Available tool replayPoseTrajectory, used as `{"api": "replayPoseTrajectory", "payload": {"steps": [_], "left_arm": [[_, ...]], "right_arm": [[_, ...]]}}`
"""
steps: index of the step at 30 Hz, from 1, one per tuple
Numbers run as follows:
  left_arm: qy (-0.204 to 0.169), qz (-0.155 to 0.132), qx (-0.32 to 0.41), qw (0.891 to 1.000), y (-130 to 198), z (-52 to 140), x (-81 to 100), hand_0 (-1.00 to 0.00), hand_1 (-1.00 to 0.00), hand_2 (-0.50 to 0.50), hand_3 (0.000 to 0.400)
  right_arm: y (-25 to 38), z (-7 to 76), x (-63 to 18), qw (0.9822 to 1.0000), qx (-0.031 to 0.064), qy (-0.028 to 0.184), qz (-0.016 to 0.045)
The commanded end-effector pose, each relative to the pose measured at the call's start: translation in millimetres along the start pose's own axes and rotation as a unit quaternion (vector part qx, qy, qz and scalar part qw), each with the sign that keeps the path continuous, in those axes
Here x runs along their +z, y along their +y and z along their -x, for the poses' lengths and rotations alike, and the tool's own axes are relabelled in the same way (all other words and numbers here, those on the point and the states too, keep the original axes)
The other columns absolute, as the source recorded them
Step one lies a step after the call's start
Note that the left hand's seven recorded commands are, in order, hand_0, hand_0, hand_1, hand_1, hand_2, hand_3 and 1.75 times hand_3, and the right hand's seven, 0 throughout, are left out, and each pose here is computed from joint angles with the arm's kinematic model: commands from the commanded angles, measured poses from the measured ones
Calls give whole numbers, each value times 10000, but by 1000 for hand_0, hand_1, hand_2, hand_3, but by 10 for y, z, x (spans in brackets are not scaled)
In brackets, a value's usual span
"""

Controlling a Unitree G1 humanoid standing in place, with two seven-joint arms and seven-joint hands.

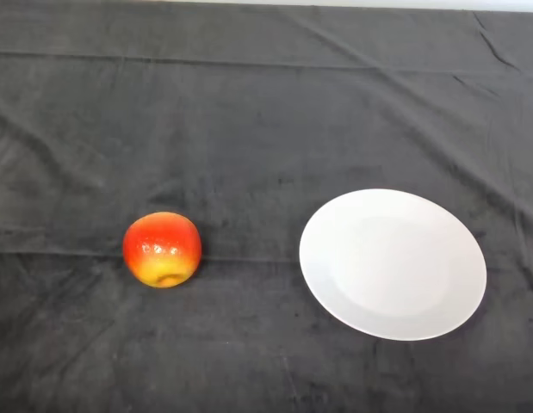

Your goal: Move the apple to the plate

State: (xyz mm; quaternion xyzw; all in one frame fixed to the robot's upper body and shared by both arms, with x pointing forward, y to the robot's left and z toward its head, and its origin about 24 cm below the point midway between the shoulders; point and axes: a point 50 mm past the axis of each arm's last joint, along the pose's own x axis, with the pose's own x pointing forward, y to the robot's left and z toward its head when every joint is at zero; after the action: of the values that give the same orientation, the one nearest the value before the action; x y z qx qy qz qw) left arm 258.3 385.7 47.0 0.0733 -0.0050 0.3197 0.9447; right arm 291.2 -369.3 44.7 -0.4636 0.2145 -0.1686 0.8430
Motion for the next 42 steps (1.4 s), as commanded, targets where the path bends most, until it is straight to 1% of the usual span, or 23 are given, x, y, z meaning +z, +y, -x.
{"api": "replayPoseTrajectory", "payload": {"steps": [1,10,20,30,42], "left_arm": [[-478,69,-314,9983,-204,-111,240,0,0,0,0],[-607,162,-1099,9920,-591,-48,233,0,0,0,0],[-735,145,-1865,9796,-870,50,214,0,0,0,0],[-854,128,-2558,9629,-1147,178,188,0,0,0,0],[-999,99,-3301,9386,-1397,360,136,0,0,0,0]], "right_arm": [[360,155,-283,9971,591,464,108],[361,156,-283,9971,591,464,106],[361,157,-283,9971,591,464,104],[361,157,-283,9971,591,464,103],[360,157,-283,9971,591,465,102]]}}
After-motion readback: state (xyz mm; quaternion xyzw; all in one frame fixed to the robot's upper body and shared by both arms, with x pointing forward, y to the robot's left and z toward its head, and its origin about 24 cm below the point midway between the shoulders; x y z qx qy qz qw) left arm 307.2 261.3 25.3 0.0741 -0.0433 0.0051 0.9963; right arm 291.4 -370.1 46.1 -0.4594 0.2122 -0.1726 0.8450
